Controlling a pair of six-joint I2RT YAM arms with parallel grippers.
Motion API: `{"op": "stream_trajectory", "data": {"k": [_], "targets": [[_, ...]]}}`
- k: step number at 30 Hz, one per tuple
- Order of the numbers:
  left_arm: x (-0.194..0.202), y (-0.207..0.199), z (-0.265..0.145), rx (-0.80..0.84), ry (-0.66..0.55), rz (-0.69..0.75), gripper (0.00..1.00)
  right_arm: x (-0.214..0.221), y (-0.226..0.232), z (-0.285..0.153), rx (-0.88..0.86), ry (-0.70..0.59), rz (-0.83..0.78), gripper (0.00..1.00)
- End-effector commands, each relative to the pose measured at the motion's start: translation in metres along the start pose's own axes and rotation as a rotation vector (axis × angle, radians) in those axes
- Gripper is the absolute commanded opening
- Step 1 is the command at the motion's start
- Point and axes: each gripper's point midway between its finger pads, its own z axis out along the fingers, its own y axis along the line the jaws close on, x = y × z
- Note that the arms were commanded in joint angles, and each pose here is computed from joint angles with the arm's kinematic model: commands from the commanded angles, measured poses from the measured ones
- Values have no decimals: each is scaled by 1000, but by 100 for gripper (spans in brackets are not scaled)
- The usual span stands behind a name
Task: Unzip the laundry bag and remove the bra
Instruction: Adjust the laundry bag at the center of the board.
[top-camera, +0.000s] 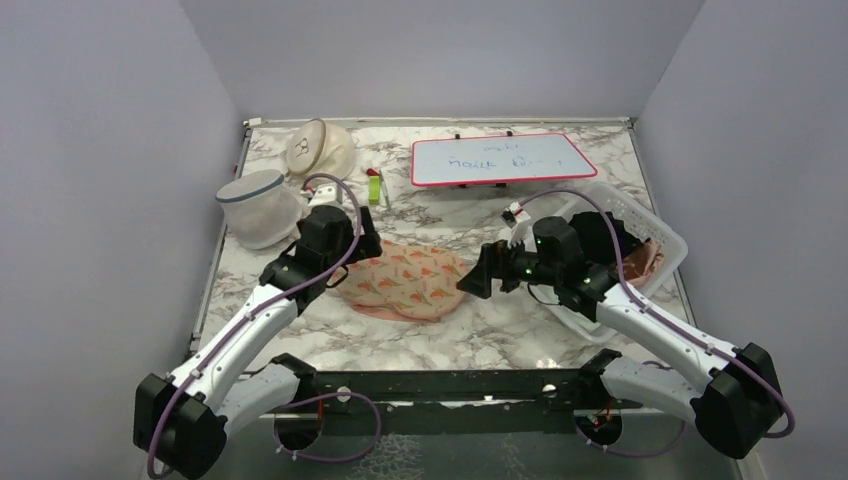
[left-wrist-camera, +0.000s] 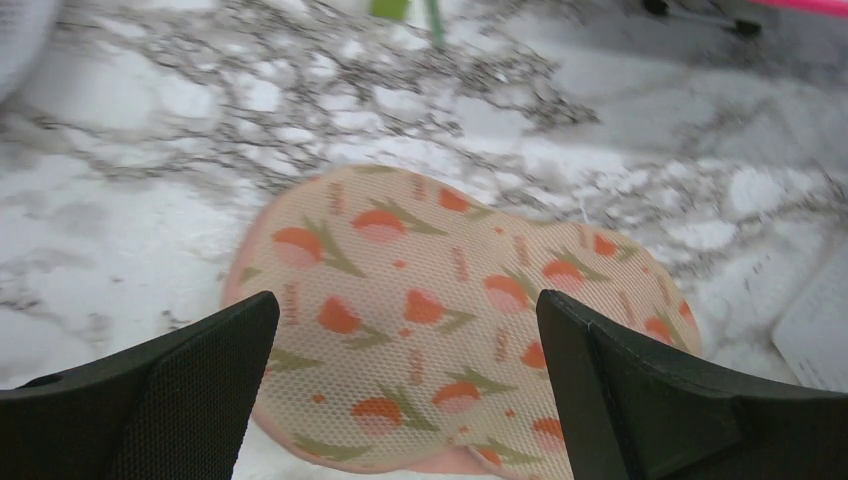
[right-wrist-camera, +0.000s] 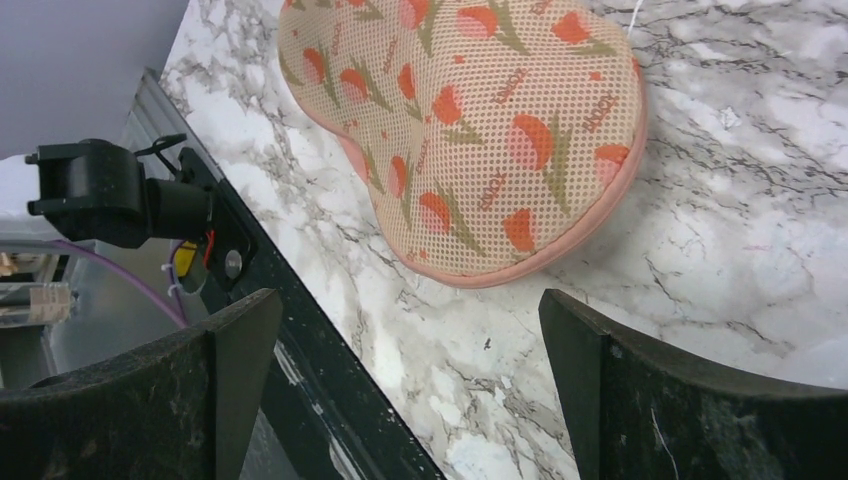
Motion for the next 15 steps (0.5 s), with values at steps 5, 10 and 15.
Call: {"op": "stream_trajectory", "data": {"k": [5, 10, 15], "targets": [[12, 45, 2, -114, 3, -128, 99, 4, 20, 10, -121, 23, 4, 100], [41, 36, 12, -55, 115, -131, 96, 13, 22, 17, -134, 55, 18, 100], [57, 26, 15, 24, 166, -120, 96, 26, 24, 25, -150, 92, 19, 100]]}}
